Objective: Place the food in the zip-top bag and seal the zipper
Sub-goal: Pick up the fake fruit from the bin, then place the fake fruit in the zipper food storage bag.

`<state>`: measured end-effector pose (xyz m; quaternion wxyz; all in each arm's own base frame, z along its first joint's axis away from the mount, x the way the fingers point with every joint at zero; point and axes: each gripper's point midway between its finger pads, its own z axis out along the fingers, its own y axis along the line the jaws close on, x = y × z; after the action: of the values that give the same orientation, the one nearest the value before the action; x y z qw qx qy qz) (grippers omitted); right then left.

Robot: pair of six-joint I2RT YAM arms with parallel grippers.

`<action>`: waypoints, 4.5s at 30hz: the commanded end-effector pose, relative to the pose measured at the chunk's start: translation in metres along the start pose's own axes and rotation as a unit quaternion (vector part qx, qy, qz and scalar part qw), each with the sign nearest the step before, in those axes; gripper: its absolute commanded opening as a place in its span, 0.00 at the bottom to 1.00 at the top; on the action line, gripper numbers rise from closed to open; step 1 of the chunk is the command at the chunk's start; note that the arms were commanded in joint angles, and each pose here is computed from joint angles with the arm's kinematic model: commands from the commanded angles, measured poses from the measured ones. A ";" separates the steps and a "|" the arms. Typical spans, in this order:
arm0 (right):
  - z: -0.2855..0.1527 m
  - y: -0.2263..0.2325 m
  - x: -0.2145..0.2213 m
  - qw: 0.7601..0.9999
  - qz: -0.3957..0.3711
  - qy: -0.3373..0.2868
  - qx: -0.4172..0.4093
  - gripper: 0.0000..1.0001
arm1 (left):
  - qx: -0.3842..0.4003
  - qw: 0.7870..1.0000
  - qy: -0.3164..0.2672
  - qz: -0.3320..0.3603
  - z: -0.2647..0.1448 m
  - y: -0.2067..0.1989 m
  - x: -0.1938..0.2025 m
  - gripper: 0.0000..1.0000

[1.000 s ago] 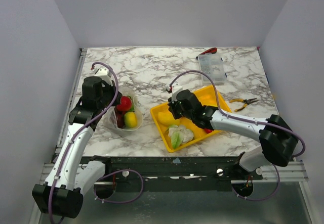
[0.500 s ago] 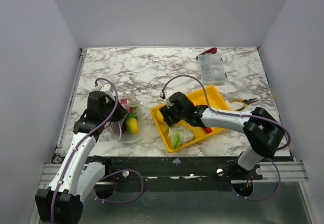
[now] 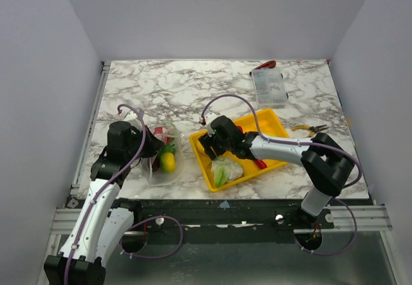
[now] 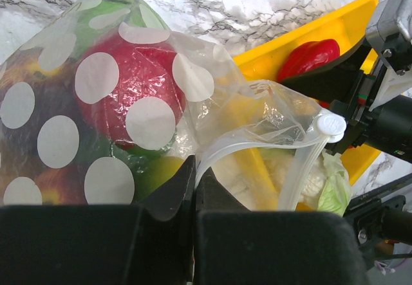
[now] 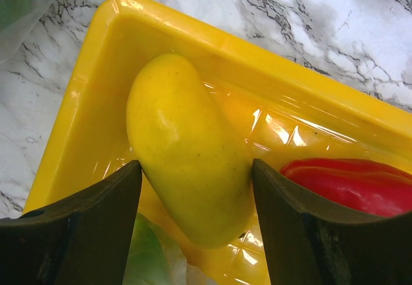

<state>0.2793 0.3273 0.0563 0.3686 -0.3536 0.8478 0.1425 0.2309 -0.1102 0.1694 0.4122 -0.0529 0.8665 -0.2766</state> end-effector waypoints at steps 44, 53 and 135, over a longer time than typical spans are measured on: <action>-0.035 -0.012 -0.016 0.992 0.066 -0.099 0.030 0.00 | -0.066 0.967 -0.020 -0.244 -0.038 -0.035 -0.105 0.00; -0.046 -0.007 -0.024 0.988 0.098 -0.122 0.017 0.00 | -0.077 0.908 -0.008 -0.412 -0.022 -0.026 -0.097 0.00; -0.078 0.150 -0.131 0.953 0.154 -0.150 -0.215 0.61 | -0.003 0.990 -0.052 -0.128 -0.028 -0.015 -0.077 0.00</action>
<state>0.1936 0.4681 0.1919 0.3688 -0.2685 0.7745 0.4382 0.2568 -0.0906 0.2288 0.3924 -0.1885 0.8369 -0.3317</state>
